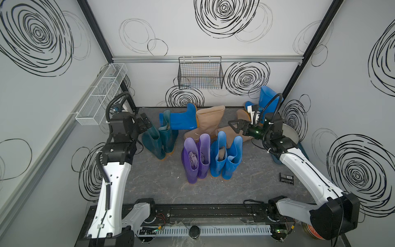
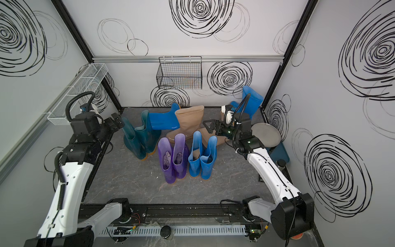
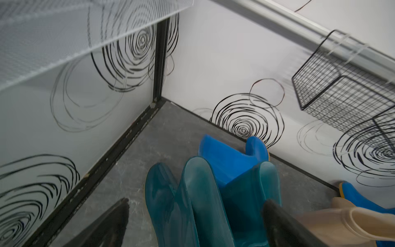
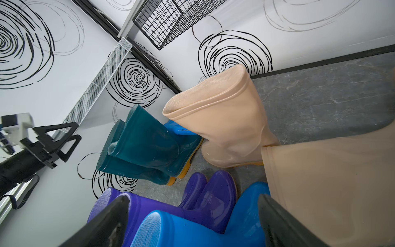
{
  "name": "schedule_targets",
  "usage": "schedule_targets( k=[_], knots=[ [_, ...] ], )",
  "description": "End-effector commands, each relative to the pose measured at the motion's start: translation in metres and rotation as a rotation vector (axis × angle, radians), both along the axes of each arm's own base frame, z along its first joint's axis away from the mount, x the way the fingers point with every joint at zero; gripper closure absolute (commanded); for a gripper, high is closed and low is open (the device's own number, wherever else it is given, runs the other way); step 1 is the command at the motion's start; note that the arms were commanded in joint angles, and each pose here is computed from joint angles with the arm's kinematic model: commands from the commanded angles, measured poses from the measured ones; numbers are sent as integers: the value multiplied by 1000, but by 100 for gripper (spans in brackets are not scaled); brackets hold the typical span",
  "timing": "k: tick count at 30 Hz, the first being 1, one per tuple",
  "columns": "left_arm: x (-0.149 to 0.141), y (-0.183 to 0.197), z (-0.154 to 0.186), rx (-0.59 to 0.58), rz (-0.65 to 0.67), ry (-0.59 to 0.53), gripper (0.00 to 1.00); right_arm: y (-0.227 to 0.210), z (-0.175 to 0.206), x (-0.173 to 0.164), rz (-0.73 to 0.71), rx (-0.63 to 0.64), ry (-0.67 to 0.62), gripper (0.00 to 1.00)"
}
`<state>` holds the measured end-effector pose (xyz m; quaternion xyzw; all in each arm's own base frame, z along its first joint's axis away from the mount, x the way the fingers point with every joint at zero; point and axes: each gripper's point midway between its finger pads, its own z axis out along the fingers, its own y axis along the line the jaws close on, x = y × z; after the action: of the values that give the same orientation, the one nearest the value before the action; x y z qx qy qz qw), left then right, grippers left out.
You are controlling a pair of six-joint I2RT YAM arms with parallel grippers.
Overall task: Match and arrange rain boots in pairs
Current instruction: Pair a pair of rain boots at the center of the board.
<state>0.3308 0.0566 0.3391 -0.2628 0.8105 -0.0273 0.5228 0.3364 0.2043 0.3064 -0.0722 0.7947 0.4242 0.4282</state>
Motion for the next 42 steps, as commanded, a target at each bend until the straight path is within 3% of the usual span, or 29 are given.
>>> schedule_targets(
  k=[1, 10, 17, 20, 29, 30, 37, 42],
  knots=[
    [-6, 4, -13, -101, 94, 46, 1, -2, 11, -6, -1, 4, -58, 3],
    [31, -11, -37, -194, 75, 62, 1, -2, 4, -7, 3, -15, -69, 3],
    [46, -13, -70, -153, 44, 171, 1, -1, -1, -3, 14, -39, -65, 2],
    [53, -14, -78, -86, -21, 192, 16, 0, 1, -2, 17, -43, -72, 2],
    [79, -19, -77, 59, -203, 259, 97, 0, 2, 2, 25, -60, -69, 2],
    [82, -21, -73, 83, -222, 262, 100, 1, 0, 2, 27, -62, -65, 2],
    [94, -36, -55, 239, -369, 256, 100, 2, 0, 4, 26, -60, -54, 2],
    [102, -43, -68, 232, -477, 285, 100, 3, 1, 6, 28, -62, -50, 2]
  ],
)
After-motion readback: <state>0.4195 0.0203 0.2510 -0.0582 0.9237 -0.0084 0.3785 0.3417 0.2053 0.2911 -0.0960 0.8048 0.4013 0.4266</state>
